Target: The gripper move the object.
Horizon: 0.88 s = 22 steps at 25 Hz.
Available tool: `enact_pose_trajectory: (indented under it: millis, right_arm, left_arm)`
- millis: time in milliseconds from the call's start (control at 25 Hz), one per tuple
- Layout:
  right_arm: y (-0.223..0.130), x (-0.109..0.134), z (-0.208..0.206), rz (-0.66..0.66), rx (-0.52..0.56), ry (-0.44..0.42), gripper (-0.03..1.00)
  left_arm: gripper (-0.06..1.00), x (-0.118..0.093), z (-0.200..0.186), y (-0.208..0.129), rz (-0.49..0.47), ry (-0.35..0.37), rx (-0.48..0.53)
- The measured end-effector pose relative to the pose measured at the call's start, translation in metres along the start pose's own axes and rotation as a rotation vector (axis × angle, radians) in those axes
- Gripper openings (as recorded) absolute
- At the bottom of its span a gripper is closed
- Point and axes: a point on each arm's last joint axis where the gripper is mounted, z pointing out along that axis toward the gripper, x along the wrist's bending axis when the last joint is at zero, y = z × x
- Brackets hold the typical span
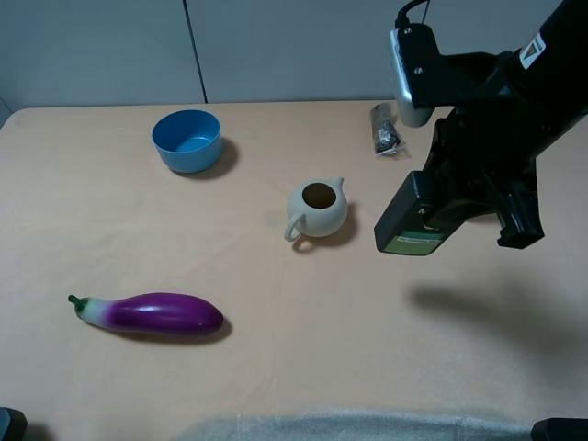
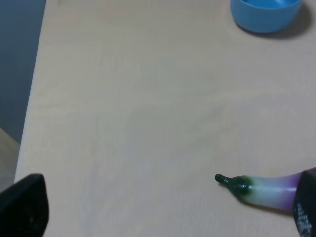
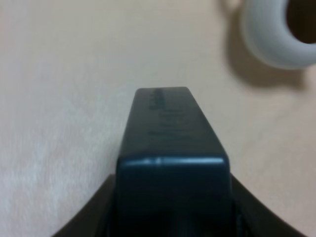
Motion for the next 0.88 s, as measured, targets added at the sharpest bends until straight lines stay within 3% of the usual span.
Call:
enact_pose_trajectory:
  millis: [480,680,880]
  right_arm:
    - [0.012,-0.028,-0.039,0.479,-0.032,-0.19,0.29]
    - [0.016,-0.04,-0.044,0.628,-0.006,-0.179,0.29]
    - [0.019,-0.067,-0.045,0.778,0.015,-0.176,0.29]
  left_arm:
    - [0.99,0.0,0.0,0.0,0.0,0.0,0.0]
    - [0.99,0.0,0.0,0.0,0.0,0.0,0.0]
    - [0.99,0.0,0.0,0.0,0.0,0.0,0.0]
